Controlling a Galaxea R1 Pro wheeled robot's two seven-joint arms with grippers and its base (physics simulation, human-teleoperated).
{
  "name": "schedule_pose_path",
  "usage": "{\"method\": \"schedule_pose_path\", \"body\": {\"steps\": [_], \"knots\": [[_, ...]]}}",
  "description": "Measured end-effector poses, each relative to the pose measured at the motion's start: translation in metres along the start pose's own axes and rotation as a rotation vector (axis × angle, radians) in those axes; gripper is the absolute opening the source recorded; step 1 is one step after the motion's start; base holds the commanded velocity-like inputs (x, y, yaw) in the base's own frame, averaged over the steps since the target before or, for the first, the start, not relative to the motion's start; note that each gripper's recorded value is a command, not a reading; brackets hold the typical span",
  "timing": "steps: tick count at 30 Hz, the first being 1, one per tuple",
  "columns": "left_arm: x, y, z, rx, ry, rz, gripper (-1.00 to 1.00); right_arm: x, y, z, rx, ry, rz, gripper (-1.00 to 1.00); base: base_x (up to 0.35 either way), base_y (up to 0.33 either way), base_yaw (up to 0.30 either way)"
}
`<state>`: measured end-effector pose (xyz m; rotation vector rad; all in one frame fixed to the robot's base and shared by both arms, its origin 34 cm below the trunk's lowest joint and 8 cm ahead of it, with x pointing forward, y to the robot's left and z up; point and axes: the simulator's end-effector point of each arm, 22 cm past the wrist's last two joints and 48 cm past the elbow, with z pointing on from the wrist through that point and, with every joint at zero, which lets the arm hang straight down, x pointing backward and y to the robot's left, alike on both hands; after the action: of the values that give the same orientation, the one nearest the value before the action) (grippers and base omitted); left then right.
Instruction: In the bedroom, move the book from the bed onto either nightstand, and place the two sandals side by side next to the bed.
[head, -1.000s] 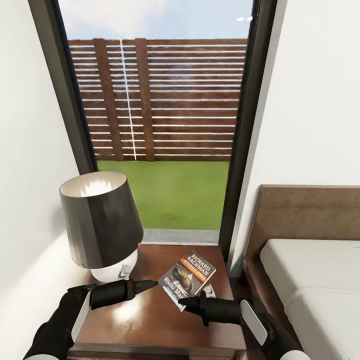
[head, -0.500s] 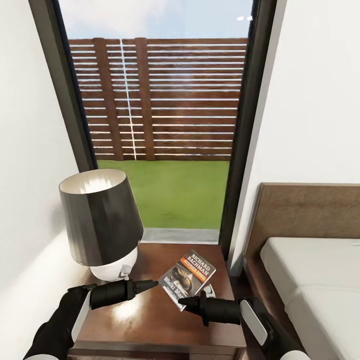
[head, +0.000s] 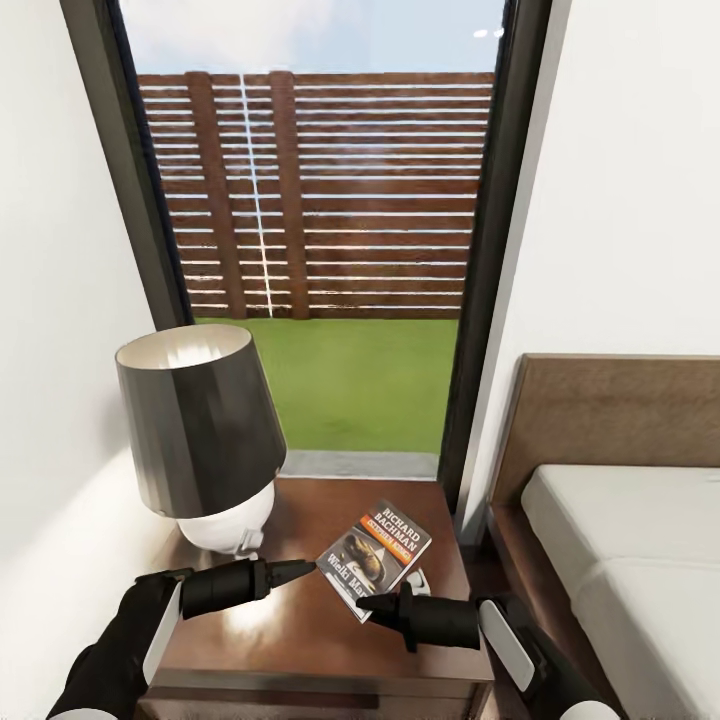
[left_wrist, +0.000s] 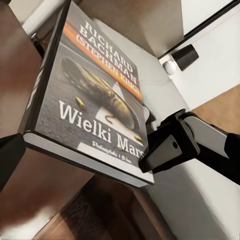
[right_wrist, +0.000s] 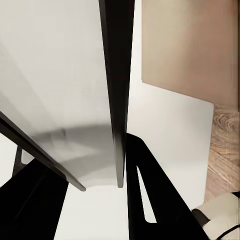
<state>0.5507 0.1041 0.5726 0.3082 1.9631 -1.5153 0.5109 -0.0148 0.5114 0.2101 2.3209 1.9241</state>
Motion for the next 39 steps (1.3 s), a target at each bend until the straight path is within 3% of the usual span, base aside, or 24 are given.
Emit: {"method": "schedule_pose_path", "body": {"steps": [5,19,28,39], "knots": [[0.0090,0.0072,0.0006,0.000,0.000,0.000,1.00,0.0032,-0.0117,0.0016,0.001,0.000,0.000,-1.00,0.000,0.000,0.000],[0.0092,0.0075,0.0004,0.000,-0.001,-0.001,1.00,0.0034,-0.0114,0.0018,0.001,0.001,0.002,-1.00,0.001,0.000,0.000],[0.0095,0.0075,0.0004,0.000,0.000,-0.003,1.00,0.0038,-0.0119,0.0019,0.003,0.002,0.001,-1.00,0.236,0.000,0.000],[0.0098,0.0077,0.0006,0.000,0.000,-0.003,1.00,0.0037,-0.0119,0.0018,0.002,0.002,0.002,-1.00,0.025,0.000,0.000]]}}
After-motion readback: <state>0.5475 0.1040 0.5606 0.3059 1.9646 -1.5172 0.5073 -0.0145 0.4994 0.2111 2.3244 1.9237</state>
